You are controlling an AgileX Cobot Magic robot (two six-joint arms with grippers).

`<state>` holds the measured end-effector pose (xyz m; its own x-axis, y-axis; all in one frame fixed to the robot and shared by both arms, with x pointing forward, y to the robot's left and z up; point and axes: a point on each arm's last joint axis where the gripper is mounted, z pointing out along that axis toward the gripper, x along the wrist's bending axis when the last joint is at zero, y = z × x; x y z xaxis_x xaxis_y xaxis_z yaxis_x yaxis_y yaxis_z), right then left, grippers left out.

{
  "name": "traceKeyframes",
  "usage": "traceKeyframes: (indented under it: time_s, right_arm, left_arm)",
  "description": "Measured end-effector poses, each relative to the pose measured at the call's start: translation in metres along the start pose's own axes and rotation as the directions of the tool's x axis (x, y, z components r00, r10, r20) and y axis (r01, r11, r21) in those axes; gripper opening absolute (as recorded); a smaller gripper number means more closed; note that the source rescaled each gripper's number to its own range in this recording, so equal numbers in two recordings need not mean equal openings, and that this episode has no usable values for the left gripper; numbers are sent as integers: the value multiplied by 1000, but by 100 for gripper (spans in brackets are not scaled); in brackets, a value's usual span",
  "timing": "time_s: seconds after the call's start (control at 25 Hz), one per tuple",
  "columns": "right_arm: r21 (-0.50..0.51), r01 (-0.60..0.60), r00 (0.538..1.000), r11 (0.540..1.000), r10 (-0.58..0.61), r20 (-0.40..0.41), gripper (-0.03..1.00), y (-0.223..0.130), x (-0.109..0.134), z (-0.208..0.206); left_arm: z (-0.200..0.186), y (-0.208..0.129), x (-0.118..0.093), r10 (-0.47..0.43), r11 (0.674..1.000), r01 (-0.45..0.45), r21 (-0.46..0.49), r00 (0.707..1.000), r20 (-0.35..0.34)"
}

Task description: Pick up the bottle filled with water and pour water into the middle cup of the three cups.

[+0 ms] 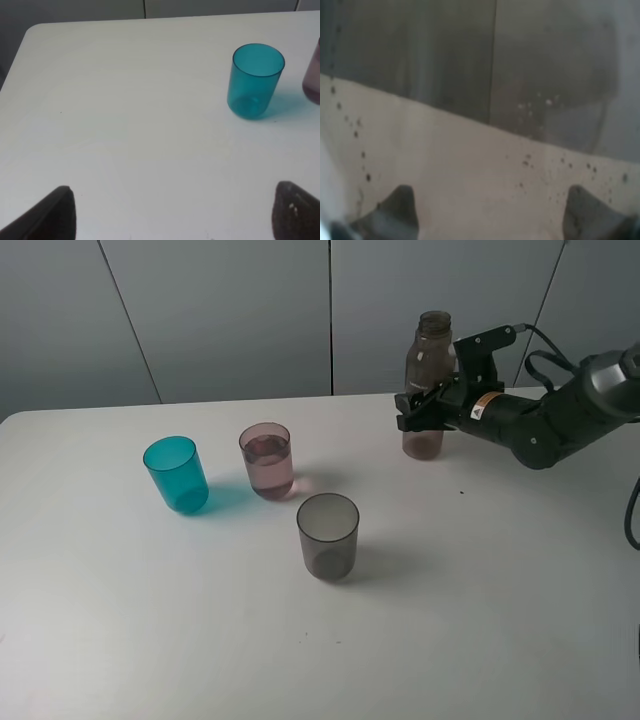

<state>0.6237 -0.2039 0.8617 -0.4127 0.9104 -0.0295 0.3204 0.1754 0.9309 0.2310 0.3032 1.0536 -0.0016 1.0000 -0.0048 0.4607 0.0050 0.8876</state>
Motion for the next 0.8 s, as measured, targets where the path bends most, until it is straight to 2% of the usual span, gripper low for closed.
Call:
traceKeyframes:
  time_s: [0.36,0.4,0.48,0.52,0.56,0.6,0.8]
  right_arm:
    - [-5,-19,1000,1000,19,1,0,0,0,1]
    - [-5,-42,999,999,42,1,7,0,0,1]
    - [-5,-90,996,996,90,1,68,0,0,1]
    - [3,-112,994,994,112,0,85,0,0,1]
    - [22,-130,991,991,130,2,93,-2,0,1]
    - [39,-143,990,989,143,6,96,-2,0,1]
    - [79,-155,988,985,154,18,98,2,2,-18]
  left_arm:
    - [0,0,0,0,1000,0,0,1000,0]
    - [0,0,0,0,1000,0,0,1000,0]
    - [0,0,0,0,1000,0,0,1000,0]
    - [0,0,0,0,1000,0,0,1000,0]
    - [0,0,0,0,1000,0,0,1000,0]
    - [0,0,0,0,1000,0,0,1000,0]
    - [0,0,0,0,1000,0,0,1000,0]
